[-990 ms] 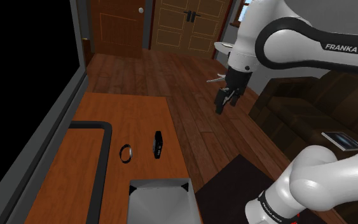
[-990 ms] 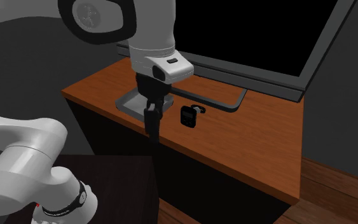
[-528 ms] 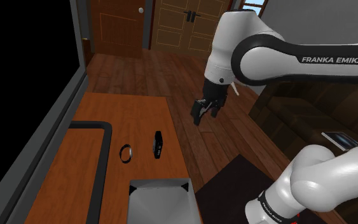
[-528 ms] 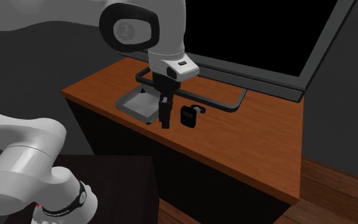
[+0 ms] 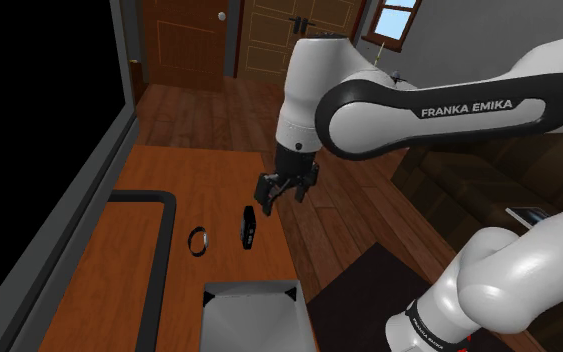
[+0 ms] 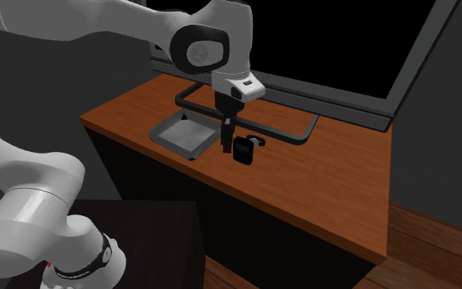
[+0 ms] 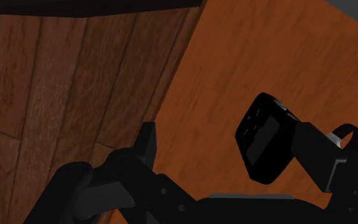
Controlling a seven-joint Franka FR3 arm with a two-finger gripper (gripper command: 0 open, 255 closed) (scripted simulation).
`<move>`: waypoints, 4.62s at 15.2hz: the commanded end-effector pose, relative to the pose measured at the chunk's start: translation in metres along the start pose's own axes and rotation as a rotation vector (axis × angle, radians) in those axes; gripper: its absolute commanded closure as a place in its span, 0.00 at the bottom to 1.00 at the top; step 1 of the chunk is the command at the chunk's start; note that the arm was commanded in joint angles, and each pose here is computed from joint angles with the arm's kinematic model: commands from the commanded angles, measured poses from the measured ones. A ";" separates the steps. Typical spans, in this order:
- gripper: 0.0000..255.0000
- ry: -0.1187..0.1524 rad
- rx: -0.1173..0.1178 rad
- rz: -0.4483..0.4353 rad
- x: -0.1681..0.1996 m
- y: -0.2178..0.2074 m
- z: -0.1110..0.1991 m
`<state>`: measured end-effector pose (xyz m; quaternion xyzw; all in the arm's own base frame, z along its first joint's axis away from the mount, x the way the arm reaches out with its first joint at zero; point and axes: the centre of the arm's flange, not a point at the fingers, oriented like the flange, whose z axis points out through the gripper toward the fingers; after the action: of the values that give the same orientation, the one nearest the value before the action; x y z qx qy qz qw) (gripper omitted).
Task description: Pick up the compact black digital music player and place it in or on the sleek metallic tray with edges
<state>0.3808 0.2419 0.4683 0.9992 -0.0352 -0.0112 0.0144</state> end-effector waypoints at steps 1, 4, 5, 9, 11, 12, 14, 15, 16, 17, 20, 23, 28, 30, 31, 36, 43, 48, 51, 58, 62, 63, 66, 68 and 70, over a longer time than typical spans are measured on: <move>0.00 0.000 0.010 0.010 0.006 -0.028 0.008; 0.00 0.001 0.021 0.023 0.015 -0.061 0.021; 0.00 0.001 0.021 0.023 0.015 -0.061 0.026; 0.00 0.001 0.021 0.023 0.015 -0.061 0.047; 0.00 0.001 0.021 0.023 0.015 -0.061 0.058; 0.00 0.001 0.021 0.023 0.015 -0.061 0.061; 0.00 0.001 0.021 0.023 0.015 -0.061 0.061; 0.00 0.001 0.021 0.023 0.015 -0.061 0.061; 0.00 0.001 0.021 0.023 0.015 -0.061 0.061; 0.00 0.001 0.021 0.023 0.015 -0.061 0.061; 1.00 0.001 0.020 0.023 0.015 -0.061 0.061; 1.00 0.001 0.020 0.023 0.015 -0.061 0.061; 1.00 0.001 0.020 0.023 0.015 -0.061 0.061; 1.00 0.001 0.021 0.023 0.015 -0.061 0.055; 1.00 0.001 0.021 0.023 0.015 -0.061 0.050; 1.00 0.001 0.021 0.023 0.015 -0.060 0.024; 1.00 0.001 0.021 0.023 0.014 -0.059 -0.013; 1.00 0.001 0.021 0.023 0.013 -0.058 -0.040; 1.00 0.001 0.021 0.023 0.013 -0.058 -0.055; 1.00 0.001 0.021 0.023 -0.046 -0.087 -0.068; 1.00 0.001 0.021 0.023 -0.093 -0.111 -0.073; 1.00 0.001 0.021 0.023 -0.105 -0.117 -0.074; 1.00 0.001 0.021 0.023 -0.140 -0.134 -0.078; 1.00 0.001 0.021 0.023 -0.163 -0.146 -0.081; 1.00 0.001 0.021 0.023 -0.187 -0.158 -0.083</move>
<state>0.2169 0.4091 0.5499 0.9989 -0.0458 -0.0097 0.0044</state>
